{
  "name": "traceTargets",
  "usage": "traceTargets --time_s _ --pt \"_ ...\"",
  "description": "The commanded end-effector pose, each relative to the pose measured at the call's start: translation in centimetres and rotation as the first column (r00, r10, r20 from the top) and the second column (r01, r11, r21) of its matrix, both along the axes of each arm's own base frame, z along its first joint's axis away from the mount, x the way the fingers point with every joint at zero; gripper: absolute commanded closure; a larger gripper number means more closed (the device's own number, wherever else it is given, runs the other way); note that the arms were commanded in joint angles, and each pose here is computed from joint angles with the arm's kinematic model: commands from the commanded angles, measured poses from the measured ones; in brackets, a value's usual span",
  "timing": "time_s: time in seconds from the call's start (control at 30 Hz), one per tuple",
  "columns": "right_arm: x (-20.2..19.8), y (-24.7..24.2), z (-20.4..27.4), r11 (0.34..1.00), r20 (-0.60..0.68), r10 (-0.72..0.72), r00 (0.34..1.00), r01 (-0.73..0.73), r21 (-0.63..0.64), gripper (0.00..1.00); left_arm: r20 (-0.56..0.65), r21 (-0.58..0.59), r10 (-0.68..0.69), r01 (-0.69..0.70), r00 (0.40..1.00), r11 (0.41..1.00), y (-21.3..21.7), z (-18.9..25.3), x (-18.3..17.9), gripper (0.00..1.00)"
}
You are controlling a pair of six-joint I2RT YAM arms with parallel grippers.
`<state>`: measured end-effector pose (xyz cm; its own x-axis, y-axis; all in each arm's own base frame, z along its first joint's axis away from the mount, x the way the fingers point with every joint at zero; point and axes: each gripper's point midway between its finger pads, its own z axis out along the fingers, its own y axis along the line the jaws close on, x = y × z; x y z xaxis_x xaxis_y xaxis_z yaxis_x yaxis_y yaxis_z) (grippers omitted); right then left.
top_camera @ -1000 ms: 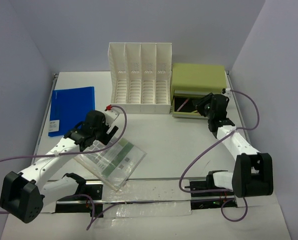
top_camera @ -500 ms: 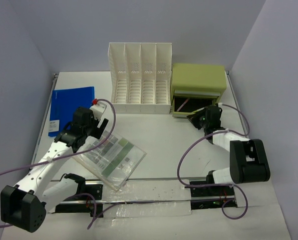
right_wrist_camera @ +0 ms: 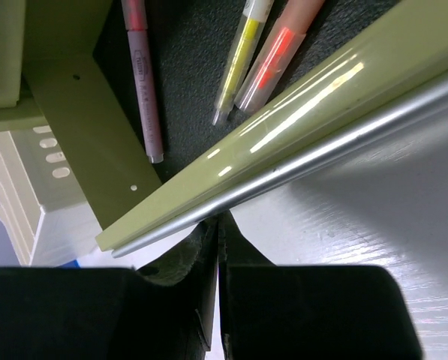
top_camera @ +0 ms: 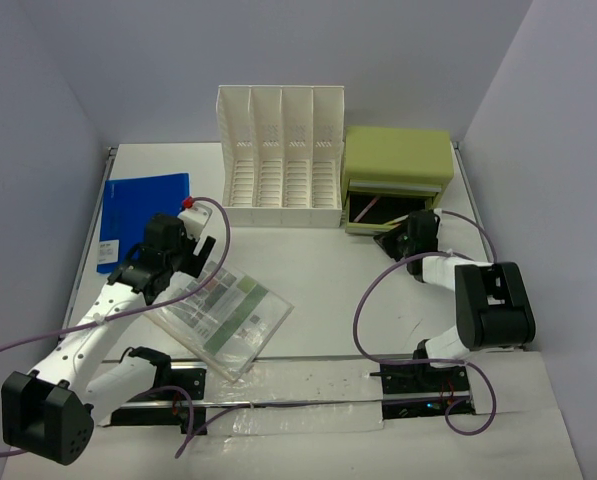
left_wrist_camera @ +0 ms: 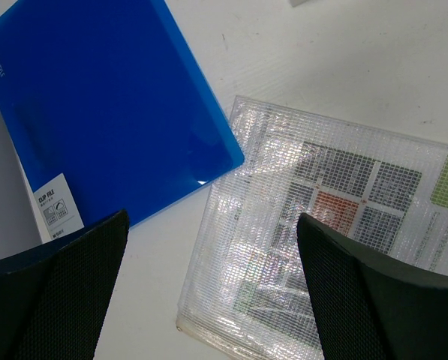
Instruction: Organize the desk
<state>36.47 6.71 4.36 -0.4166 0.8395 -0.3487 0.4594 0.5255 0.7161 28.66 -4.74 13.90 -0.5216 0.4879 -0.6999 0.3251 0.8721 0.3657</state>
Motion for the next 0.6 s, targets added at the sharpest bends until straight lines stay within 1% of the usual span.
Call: traceTargets --time_s 0.0,0.2,0.37,0.43,0.57 --pt "3.4 -2.1 3.4 0.994 0.129 -0.08 0.988 0.088 -0.058 0.91 0.041 -0.031 -0.003 0.004 0.999 1.0 -0.3 0.8 0.6 0.01" --pt "5.0 -3.3 4.9 0.988 0.167 -0.111 0.98 0.127 -0.092 0.91 0.032 -0.029 -0.001 0.002 0.999 1.0 -0.2 0.5 0.6 0.01" --pt "5.3 -4.4 4.5 0.977 0.156 -0.152 0.976 0.172 -0.125 0.91 0.027 -0.021 0.008 -0.007 1.0 1.0 0.0 0.3 0.6 0.01" --pt "5.3 -5.8 4.4 0.969 0.158 -0.191 0.969 0.212 -0.128 0.91 0.025 -0.021 0.007 -0.006 1.0 1.0 -0.1 0.3 0.7 0.01" --pt "6.4 -6.3 4.5 0.967 0.173 -0.201 0.964 0.223 -0.12 0.91 0.02 -0.021 0.006 -0.005 1.0 1.0 -0.1 0.2 0.7 0.01"
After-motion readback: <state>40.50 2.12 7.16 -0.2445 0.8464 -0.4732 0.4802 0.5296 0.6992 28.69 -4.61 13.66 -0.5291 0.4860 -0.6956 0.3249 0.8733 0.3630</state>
